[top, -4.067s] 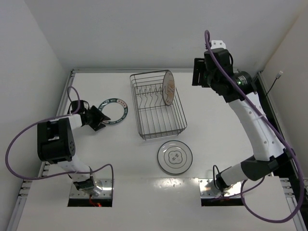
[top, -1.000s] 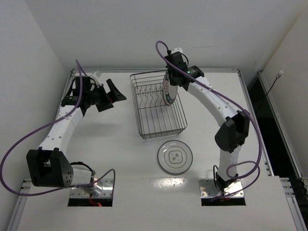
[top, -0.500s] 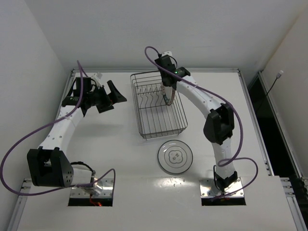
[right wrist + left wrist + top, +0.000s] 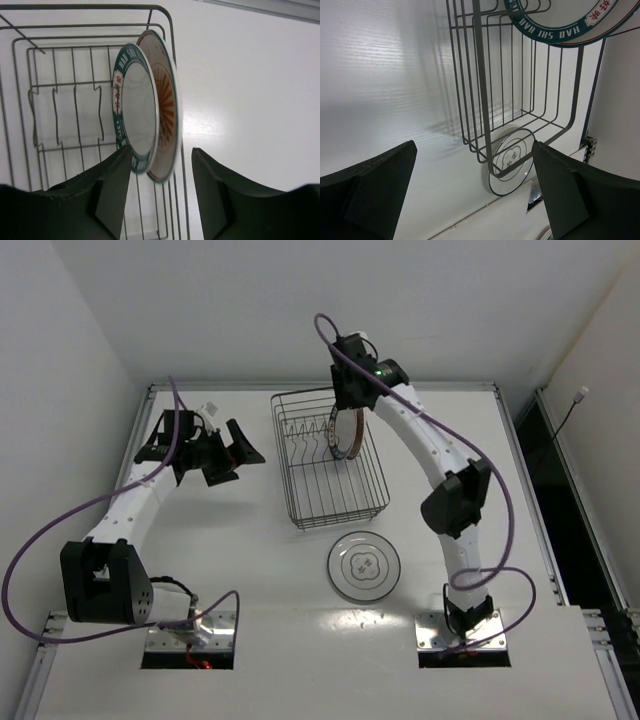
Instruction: Load the plates into the dish rack
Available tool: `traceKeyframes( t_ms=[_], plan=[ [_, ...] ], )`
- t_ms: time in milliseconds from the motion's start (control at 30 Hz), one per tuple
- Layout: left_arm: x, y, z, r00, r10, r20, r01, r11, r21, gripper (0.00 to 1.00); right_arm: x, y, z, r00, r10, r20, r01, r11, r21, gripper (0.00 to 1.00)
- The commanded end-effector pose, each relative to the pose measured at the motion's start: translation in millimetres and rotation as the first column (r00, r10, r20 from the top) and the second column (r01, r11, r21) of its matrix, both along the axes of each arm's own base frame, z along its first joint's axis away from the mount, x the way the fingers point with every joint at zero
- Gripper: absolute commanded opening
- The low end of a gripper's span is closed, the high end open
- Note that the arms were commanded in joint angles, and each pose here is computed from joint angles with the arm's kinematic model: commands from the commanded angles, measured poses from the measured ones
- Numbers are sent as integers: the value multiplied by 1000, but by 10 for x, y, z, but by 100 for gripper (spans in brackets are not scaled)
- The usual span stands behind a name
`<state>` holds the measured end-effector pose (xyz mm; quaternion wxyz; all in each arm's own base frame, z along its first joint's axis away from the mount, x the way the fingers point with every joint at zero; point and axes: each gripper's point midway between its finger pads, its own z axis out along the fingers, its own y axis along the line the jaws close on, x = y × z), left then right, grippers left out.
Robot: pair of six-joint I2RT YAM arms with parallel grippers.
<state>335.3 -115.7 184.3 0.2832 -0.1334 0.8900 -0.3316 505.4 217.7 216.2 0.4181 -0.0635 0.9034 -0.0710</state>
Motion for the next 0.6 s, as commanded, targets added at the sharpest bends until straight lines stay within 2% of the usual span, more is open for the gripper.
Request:
traceKeyframes(
  t_ms=[0,33,100,133,167,200,233,267,300,333,367,400,467,500,567],
  plan=[
    [83,3,67,999,-9,38,9,1000,-10,100,-569,-360,1035,997,-40,72,28,987,156,48],
    [84,3,67,999,-9,38,9,1000,-10,100,-717,-447,900,999,-44,23,40,987,155,49],
    [114,5,77,999,-15,44,15,1000,-5,100,-916,-649,927,999,-43,-8,43,968,245,51],
    [121,5,47,999,-15,35,15,1000,-4,100,-1191,-788,830,998,-28,-50,42,958,285,51],
    [121,-22,73,999,-28,44,29,999,-18,100,-1335,-710,760,995,48,-89,-10,924,383,51],
    [149,-6,60,999,-27,44,28,999,-26,100,-1516,-921,332,979,33,-202,52,915,399,51],
    [139,-22,69,998,-35,45,37,999,-34,100,-1657,-972,208,971,53,-235,58,895,442,49],
    [196,-6,126,997,-29,73,32,998,-48,100,-1892,-935,253,967,123,-223,15,845,535,49],
    [184,-34,108,997,-37,74,42,997,-67,100,-2014,-959,108,958,145,-247,25,817,575,49],
    [166,-63,126,995,-54,79,62,992,-106,100,-2224,-997,-312,927,187,-324,45,803,595,49],
    [184,-62,89,996,-40,84,52,988,-144,100,-2347,-1000,-410,908,243,-340,51,744,667,49],
    [143,-122,85,995,-61,82,75,980,-186,100,-2581,-1020,-759,865,280,-416,90,729,679,49],
    [119,-140,34,996,-46,80,64,969,-239,100,-2783,-1062,-1023,822,295,-488,164,697,698,48],
    [101,-153,6,996,-47,74,64,966,-252,100,-2994,-1062,-1254,775,295,-558,225,697,681,47],
    [73,-156,-59,998,-42,56,56,964,-258,100,-3058,-1061,-1413,767,300,-567,244,681,691,47]
  ],
)
